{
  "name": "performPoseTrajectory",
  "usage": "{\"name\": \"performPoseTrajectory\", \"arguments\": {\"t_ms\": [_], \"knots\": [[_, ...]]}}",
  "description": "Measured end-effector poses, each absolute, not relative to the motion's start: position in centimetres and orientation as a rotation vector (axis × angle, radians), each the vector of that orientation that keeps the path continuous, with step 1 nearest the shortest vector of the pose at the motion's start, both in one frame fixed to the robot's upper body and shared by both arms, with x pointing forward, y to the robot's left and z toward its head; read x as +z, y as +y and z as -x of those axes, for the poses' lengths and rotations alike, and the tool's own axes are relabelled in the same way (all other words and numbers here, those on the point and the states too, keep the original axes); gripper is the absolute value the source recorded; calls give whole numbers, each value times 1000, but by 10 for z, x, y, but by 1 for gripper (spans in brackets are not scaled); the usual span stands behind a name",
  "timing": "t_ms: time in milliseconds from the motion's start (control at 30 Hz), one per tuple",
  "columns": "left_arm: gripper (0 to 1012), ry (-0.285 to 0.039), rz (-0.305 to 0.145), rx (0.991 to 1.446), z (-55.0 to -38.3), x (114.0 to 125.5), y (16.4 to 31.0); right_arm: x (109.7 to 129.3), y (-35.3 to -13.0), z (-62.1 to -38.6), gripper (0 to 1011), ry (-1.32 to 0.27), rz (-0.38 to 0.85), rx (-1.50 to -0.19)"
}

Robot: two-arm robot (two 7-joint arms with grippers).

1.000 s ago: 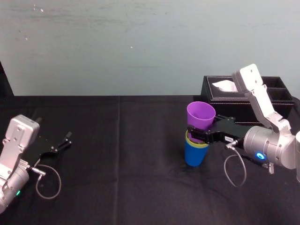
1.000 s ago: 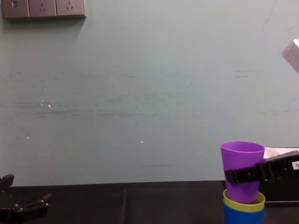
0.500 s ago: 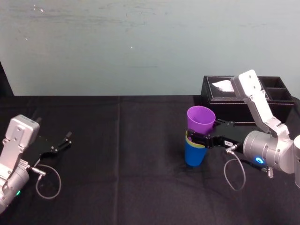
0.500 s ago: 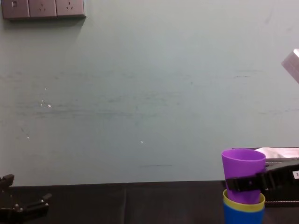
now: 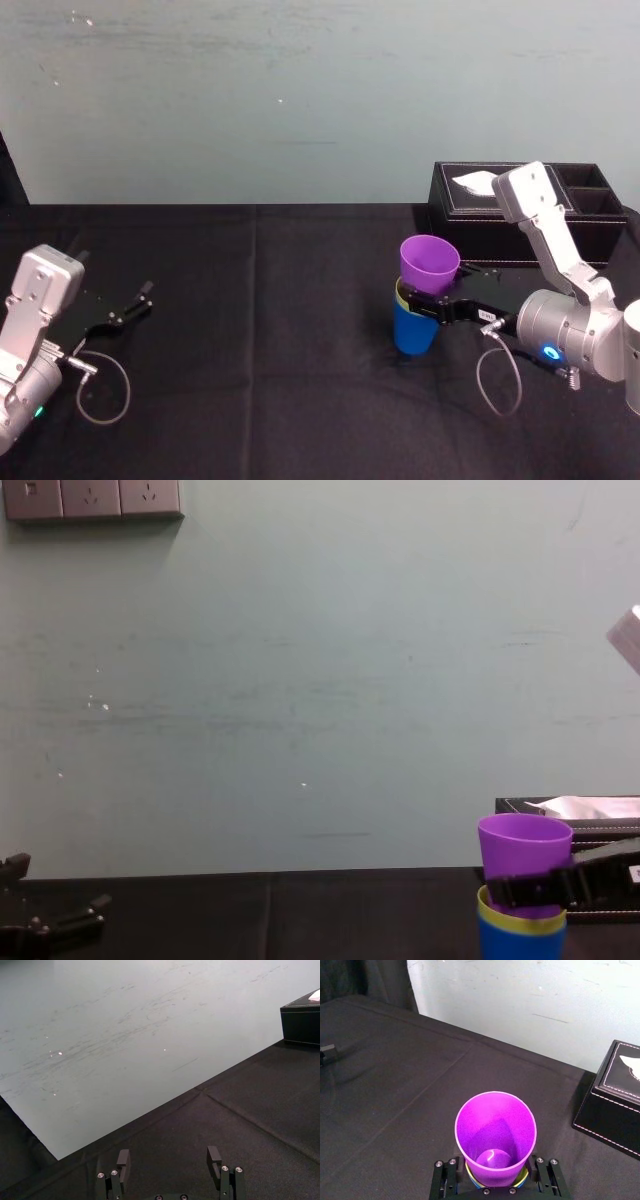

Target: Stack the three plastic cups sequentially using one hand.

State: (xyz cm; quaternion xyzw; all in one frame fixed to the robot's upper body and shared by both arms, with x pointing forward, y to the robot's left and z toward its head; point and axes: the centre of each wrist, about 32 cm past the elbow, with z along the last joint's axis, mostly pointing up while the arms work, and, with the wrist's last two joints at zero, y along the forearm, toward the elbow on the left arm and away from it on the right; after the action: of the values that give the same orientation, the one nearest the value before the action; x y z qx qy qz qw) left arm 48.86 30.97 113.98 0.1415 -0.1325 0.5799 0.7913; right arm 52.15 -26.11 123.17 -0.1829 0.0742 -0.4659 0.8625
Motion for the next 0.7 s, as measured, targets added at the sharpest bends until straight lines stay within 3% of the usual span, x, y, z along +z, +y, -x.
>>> {"name": "performPoseTrajectory", "arguments": {"t_ms": [500,700], "knots": [[1000,-285,-304,1248,-489,1140,310,1228,-261,-521,710,162,380,-978],[1000,-285,-304,1248,-489,1140,310,1229,-261,-521,882,162,380,-978]]}}
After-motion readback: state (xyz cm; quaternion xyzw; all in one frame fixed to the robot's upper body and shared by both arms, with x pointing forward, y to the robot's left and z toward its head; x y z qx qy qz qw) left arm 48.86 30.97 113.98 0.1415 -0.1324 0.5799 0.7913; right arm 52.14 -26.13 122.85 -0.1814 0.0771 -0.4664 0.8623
